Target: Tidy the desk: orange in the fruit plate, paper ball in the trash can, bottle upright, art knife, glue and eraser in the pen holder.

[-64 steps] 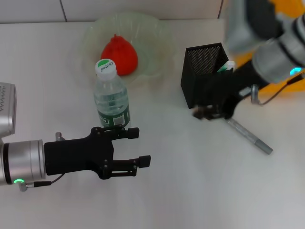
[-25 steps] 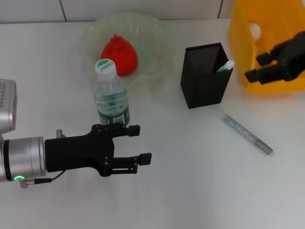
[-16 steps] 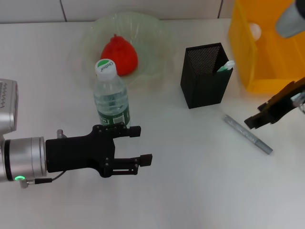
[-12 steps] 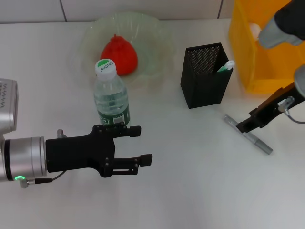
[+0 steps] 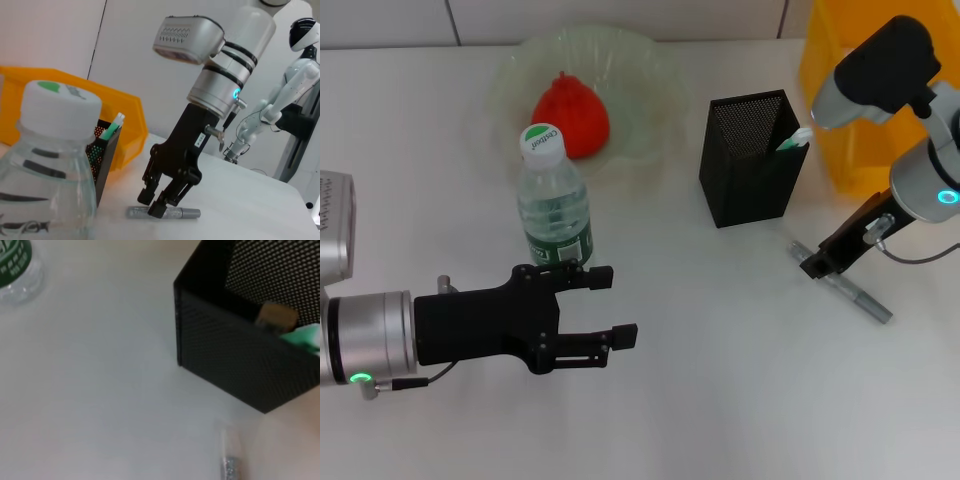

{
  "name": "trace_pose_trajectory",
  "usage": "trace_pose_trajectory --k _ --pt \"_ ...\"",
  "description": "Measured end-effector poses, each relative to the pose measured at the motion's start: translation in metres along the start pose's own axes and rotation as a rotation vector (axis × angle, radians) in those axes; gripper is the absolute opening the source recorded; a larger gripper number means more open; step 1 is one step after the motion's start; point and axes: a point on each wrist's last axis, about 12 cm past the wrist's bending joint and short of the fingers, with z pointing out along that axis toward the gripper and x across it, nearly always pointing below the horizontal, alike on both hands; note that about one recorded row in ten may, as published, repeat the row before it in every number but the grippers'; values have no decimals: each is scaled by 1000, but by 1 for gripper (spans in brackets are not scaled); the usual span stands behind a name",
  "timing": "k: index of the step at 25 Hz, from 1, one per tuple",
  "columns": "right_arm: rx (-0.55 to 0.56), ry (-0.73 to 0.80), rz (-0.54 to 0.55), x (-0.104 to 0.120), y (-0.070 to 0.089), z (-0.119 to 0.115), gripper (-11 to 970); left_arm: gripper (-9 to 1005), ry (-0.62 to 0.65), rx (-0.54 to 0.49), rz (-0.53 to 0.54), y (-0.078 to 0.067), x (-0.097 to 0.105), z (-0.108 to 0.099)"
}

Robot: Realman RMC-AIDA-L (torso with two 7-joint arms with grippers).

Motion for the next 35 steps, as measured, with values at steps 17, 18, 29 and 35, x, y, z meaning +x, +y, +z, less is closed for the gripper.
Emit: trace_pose_trajectory --k 17,18,29,35 --pt "6 -40 -29 3 5 -6 177 812 -1 -1 -4 -1 1 0" --pt "4 -56 -32 4 6 -11 165 812 -1 0 -5 -1 1 0" --pt "-349 -982 -77 45 -15 -92 134 813 -5 7 -6 -2 1 0" --pt "-302 -1349 -36 71 -30 -59 132 813 -6 10 -10 -2 1 1"
